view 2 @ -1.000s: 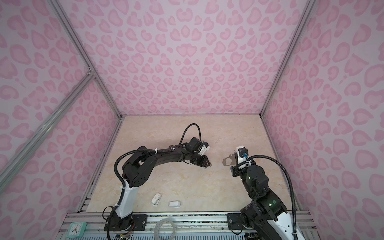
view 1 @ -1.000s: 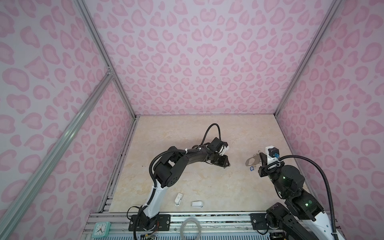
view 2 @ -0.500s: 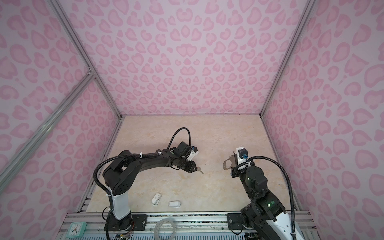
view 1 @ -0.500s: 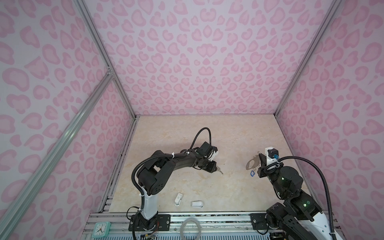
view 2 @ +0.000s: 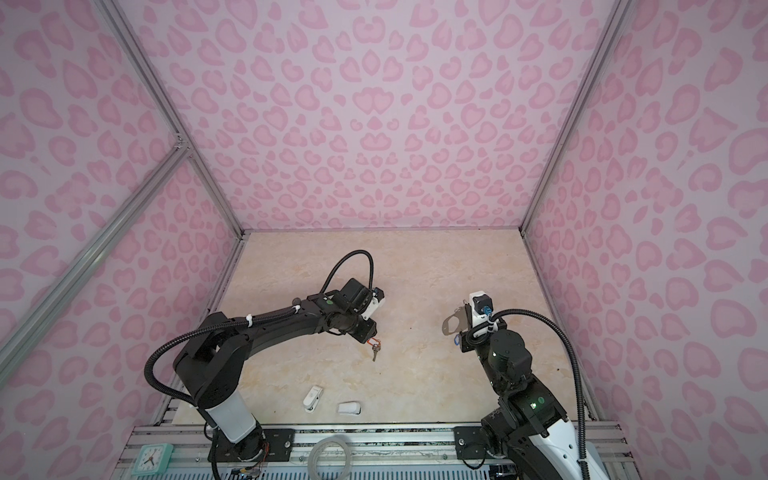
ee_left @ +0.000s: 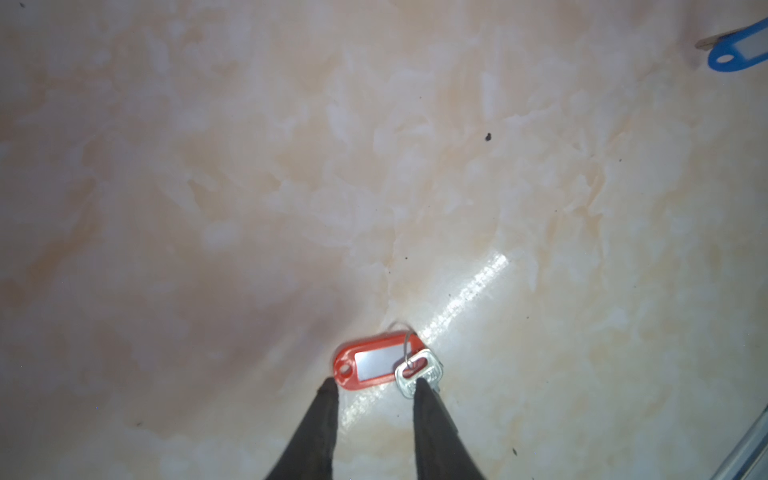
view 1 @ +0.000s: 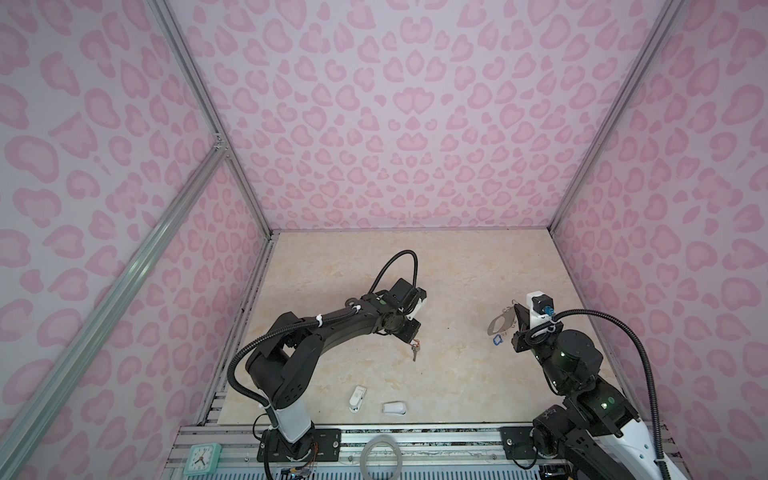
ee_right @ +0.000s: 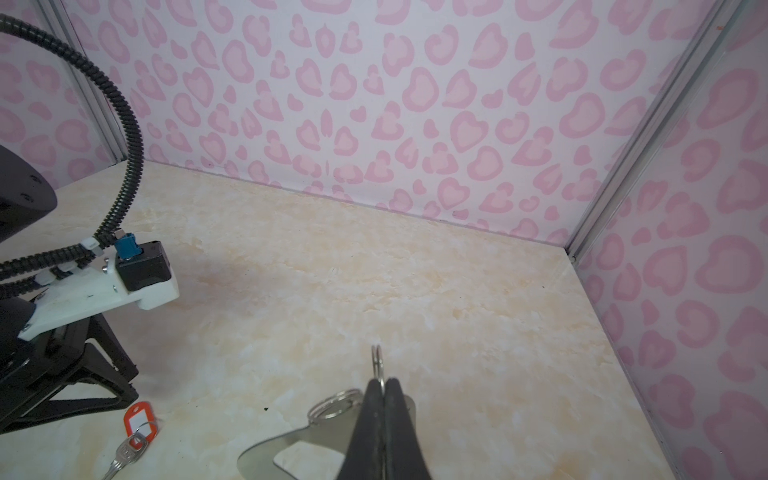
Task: Put the keys on the keyring
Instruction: 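Close the left gripper on the red-tagged key's small ring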
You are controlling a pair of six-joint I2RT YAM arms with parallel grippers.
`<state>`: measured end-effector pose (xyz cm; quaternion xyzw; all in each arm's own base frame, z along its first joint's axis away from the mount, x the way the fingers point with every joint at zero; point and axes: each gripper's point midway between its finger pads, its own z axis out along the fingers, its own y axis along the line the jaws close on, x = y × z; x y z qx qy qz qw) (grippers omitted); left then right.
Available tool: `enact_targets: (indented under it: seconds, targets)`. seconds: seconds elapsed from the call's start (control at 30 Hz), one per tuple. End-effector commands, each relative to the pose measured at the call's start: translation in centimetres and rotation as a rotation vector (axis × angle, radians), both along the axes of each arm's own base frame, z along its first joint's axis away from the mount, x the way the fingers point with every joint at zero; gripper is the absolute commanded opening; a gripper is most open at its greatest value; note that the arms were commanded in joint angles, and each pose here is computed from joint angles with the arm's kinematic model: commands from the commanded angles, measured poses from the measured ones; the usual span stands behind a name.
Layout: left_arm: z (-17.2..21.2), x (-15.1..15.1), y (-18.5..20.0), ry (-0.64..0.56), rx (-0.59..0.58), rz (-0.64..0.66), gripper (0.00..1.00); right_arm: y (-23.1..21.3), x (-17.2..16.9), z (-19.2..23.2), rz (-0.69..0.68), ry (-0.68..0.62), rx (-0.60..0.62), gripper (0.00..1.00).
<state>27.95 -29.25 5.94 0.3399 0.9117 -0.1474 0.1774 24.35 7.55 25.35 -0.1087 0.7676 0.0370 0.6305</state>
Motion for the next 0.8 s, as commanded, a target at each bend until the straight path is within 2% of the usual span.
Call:
enact_targets:
  seconds: [0.0,0.3,0.77]
  targets:
    - [0.1,0.5,0.4,-0.061,0.04,-0.059,0.32,0.2,0.2,1.1,0.009,-0.037,0.008,0.0]
    - [-1.4,-0.7,-1.6,0.08,-0.043,-0.041,0.31,0.4,0.4,1.3,0.012,-0.038,0.003,0.0]
    - [-3.1,-1.4,-1.7,0.138,-0.046,-0.029,0.28,0.6,0.6,1.0,0.015,-0.026,-0.002,0.0]
